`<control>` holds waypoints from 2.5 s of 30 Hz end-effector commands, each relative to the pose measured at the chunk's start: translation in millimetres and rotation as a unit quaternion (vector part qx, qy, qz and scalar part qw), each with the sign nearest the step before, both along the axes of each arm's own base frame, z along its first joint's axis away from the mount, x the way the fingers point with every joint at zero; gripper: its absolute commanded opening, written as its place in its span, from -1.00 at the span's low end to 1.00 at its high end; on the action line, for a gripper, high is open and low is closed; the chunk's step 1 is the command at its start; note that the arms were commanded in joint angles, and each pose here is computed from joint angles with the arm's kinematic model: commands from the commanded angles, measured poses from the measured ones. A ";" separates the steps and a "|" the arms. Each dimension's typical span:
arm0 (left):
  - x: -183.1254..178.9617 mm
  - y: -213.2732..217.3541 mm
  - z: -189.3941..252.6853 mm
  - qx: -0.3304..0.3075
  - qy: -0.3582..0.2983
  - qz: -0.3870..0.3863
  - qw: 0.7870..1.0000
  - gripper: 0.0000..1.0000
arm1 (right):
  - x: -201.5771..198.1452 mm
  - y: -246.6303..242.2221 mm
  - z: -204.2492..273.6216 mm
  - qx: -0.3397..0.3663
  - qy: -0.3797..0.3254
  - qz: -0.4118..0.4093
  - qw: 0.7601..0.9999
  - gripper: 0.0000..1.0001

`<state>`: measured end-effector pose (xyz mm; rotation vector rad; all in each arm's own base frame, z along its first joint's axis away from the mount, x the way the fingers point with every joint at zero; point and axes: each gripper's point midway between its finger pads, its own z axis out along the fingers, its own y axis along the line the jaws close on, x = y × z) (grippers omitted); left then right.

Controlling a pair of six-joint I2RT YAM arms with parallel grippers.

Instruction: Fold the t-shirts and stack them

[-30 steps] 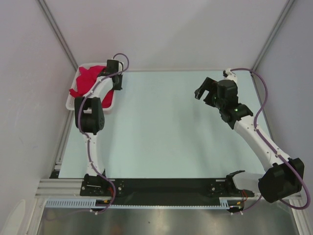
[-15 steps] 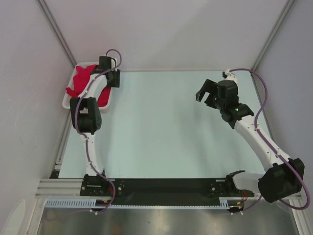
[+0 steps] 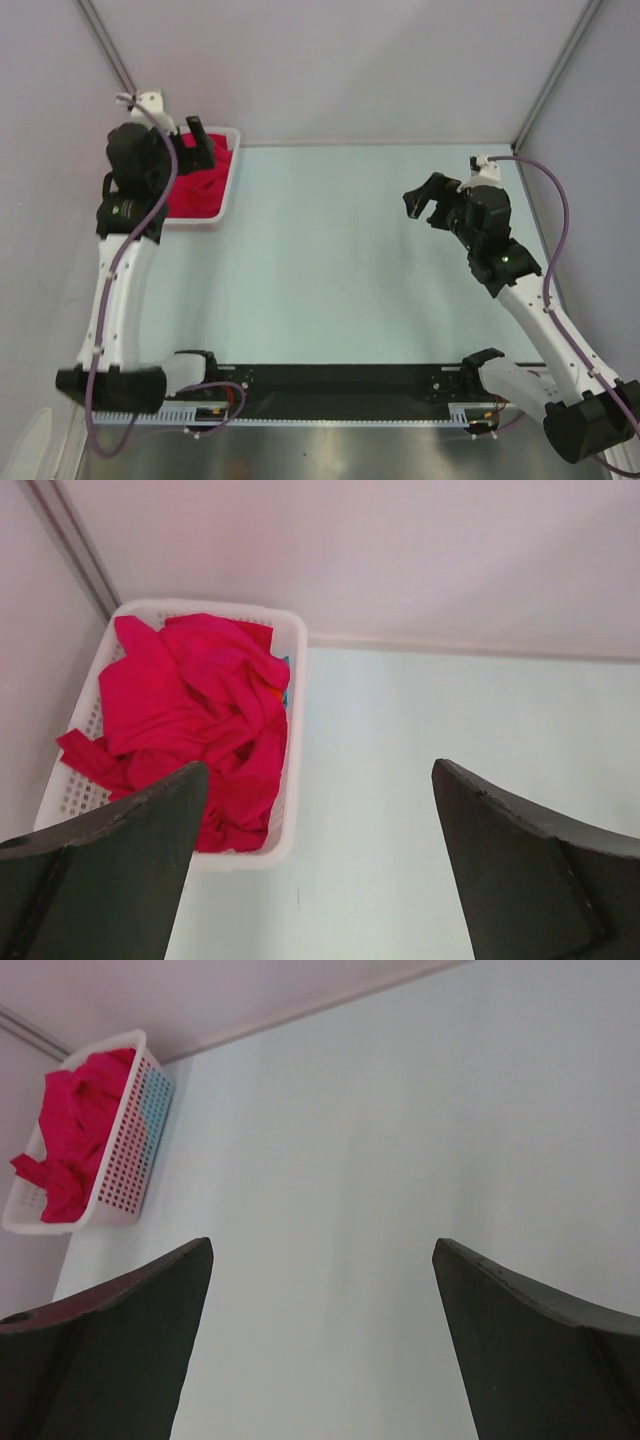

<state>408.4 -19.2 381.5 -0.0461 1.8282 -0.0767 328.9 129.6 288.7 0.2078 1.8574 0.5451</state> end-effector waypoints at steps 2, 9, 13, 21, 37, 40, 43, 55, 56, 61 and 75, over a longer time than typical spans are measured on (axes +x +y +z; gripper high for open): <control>-30.7 10.6 -66.1 -0.051 0.055 0.036 0.997 0.99 | -0.1 10.5 -2.9 0.034 -0.018 0.030 0.999 1.00; -44.5 13.2 -67.2 -0.067 0.048 0.048 0.995 0.99 | -5.8 5.7 -14.5 0.037 -0.015 0.019 0.999 1.00; -41.7 -9.4 -61.7 -0.103 0.039 -0.005 0.994 0.99 | -0.8 7.7 -14.6 0.045 -0.014 0.018 0.999 1.00; 46.5 19.7 -75.0 -0.147 0.122 0.048 0.980 0.99 | 29.6 -5.0 4.0 0.029 -0.009 -0.030 0.999 1.00; 200.8 129.5 -168.6 -0.089 0.145 0.212 0.962 0.68 | 50.1 9.8 -20.0 0.030 0.006 -0.004 1.000 1.00; 209.2 124.1 -180.0 -0.091 0.148 0.191 0.966 0.66 | 52.9 12.4 -21.2 0.029 0.009 0.000 1.000 0.99; 211.6 123.4 -193.1 -0.089 0.159 0.187 0.965 0.64 | 52.5 9.3 -21.6 0.025 0.007 -0.007 1.000 1.00; 215.4 114.2 -216.8 -0.099 0.180 0.174 0.963 0.14 | 50.8 -0.8 -11.0 0.012 -0.010 -0.027 1.000 1.00; 216.8 113.1 -216.8 -0.103 0.178 0.172 0.963 0.12 | 51.0 -2.2 -9.1 0.009 -0.012 -0.029 0.999 0.99; 221.7 108.5 -202.0 -0.119 0.160 0.164 0.966 0.14 | 49.1 -10.8 -7.9 -0.005 -0.016 -0.044 0.999 1.00; 223.6 102.7 -153.5 -0.121 0.122 0.162 0.972 -1.00 | 39.5 -29.8 -0.9 -0.019 -0.030 -0.067 0.997 1.00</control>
